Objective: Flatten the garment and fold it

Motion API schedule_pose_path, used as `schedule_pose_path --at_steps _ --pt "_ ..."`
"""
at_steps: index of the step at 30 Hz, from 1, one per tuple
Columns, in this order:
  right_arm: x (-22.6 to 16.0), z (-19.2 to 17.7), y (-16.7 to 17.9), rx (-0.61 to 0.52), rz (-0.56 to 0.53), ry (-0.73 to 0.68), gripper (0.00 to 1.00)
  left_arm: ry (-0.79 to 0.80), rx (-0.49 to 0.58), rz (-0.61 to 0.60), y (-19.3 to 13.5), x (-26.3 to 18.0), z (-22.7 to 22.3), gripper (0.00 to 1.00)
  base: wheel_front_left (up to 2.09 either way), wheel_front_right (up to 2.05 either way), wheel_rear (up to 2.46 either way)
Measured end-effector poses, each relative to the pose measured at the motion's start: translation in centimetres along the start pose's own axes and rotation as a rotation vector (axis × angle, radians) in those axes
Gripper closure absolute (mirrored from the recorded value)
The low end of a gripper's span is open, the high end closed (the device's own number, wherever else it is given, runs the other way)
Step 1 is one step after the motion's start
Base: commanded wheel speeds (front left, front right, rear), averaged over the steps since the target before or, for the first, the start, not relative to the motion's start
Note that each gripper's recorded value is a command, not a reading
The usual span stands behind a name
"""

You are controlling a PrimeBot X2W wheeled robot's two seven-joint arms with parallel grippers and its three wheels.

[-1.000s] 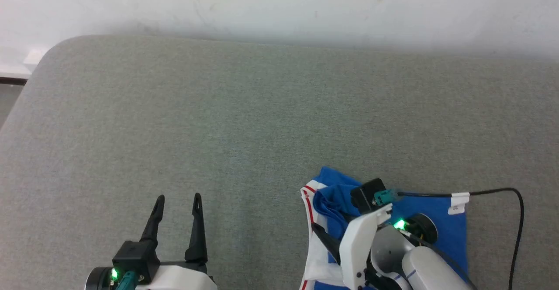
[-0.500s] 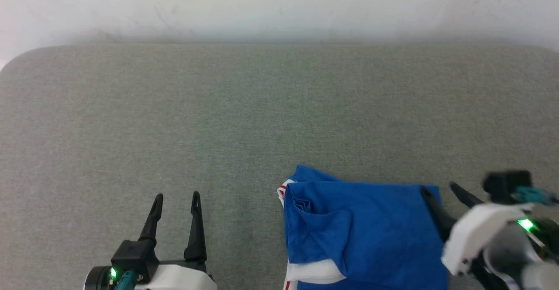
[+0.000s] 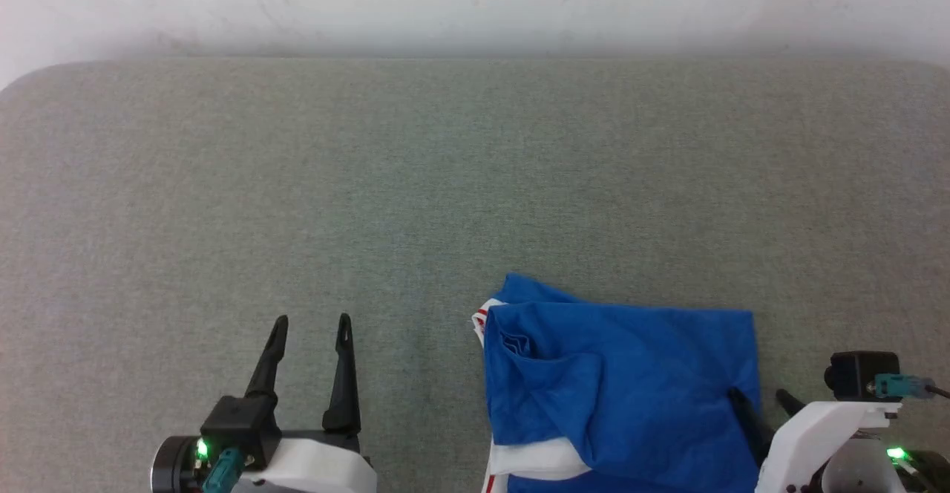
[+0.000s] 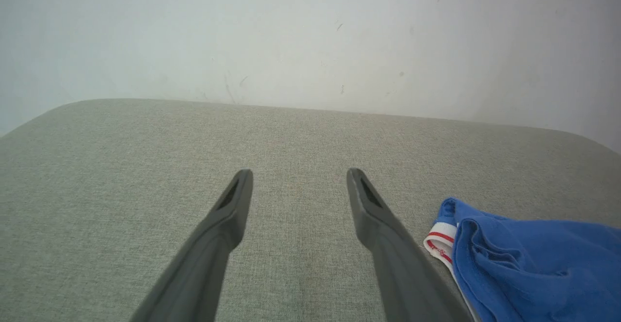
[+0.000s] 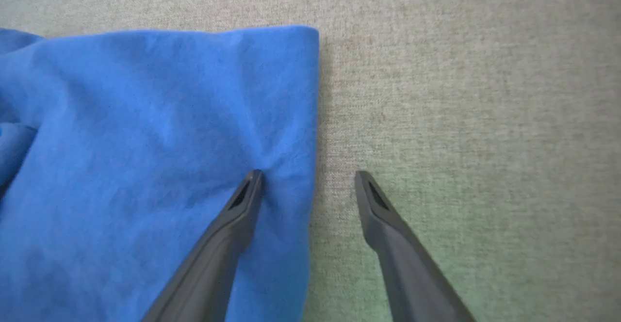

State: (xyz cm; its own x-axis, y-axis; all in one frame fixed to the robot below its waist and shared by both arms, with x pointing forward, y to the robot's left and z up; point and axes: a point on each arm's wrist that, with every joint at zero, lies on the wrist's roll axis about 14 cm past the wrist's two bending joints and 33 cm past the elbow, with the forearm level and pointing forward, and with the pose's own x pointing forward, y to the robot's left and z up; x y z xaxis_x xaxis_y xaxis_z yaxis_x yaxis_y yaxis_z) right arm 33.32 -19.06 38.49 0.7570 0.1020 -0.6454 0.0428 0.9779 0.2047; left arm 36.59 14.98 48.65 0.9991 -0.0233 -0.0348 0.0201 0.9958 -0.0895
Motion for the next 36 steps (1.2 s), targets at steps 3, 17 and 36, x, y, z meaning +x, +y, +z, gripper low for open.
schedule_pose_path --at_steps 3,17,36 --pt "0.9 -0.6 0.5 0.006 0.013 0.033 0.00 -0.010 0.004 0.008 0.3 0.1 0.4 0.00 0.00 0.00 0.00" --pt "1.6 0.5 1.3 0.007 0.034 -0.022 1.00 -0.019 0.014 -0.020 -0.3 -0.2 1.0 0.00 0.00 0.00 0.00" --pt "0.6 11.5 -7.7 -0.199 -0.157 -0.180 1.00 -0.036 0.042 -0.156 -4.6 4.3 0.8 0.00 0.00 0.00 0.00"
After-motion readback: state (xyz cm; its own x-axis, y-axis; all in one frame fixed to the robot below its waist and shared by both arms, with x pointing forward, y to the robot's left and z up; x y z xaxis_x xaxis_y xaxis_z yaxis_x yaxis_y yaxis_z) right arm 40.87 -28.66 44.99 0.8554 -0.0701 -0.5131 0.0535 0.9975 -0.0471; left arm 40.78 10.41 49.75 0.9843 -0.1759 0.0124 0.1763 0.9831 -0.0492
